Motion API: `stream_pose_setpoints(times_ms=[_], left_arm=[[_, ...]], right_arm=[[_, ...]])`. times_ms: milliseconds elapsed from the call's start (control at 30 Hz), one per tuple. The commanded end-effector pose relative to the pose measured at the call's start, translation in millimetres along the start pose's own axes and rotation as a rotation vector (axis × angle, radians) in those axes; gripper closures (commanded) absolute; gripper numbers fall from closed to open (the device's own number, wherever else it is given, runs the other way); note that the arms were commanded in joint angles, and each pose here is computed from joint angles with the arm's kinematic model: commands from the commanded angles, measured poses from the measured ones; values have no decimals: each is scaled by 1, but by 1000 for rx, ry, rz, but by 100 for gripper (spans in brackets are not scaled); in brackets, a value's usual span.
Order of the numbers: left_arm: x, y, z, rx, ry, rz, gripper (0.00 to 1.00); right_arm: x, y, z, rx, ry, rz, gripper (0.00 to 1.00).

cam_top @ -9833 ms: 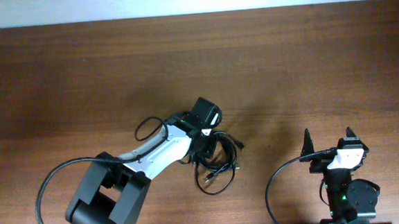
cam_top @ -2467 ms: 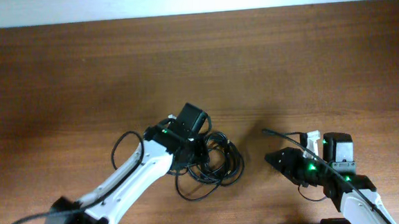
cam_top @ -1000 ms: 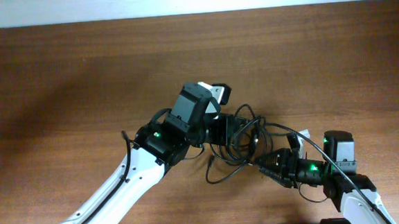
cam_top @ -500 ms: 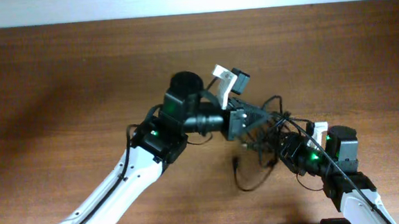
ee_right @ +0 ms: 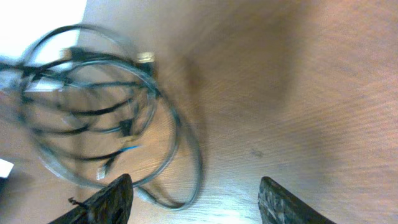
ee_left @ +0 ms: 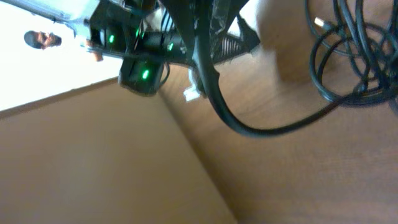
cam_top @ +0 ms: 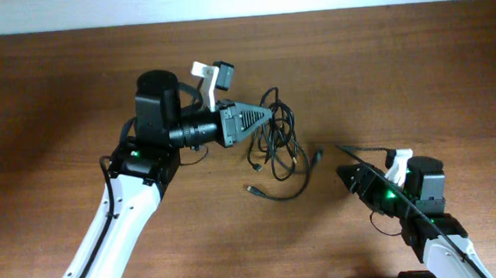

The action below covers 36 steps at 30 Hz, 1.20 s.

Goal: Untangle cables

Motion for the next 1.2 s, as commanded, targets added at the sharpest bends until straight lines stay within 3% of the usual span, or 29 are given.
stream_pose_setpoints(times_ms=[0,67,233,367,500,533,567,767,1000,1167], left_arm=[[12,-1,-13,42,-179,76,100],[32,-5,-5,-44,-172,168,100],[72,11,31,-650,-42,388,100],[82,23,40,-815,-21,466,93],[83,22,43,-827,7,464,59],[83,21,43,-827,8,465,12],[83,21,44,-827,8,465,1],[80,13,53,-842,72,421,1],[58,-7,68,-837,185,195,1],[52,-30,83,-809,187,137,1]], right_arm=[[3,3,20,-203,152,107,35],[4,4,24,-248,167,135,35],[6,4,23,-242,157,147,34],[8,3,20,-228,143,159,30],[11,3,17,-206,117,178,29],[11,3,16,-198,111,180,28],[11,3,14,-179,101,174,27],[14,2,3,-84,48,165,18],[21,3,-22,141,-43,133,1],[25,6,-33,251,-79,122,1]])
Point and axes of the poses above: each gripper's point midway between its finger pads, its own y axis back along the fingers, its own z axis along the line the jaws close on, x = y × z, the point moved 10 cm from there along y, back along the fingers, and after that the axes turned 5 degrees about -y, right-handed, at the moved point
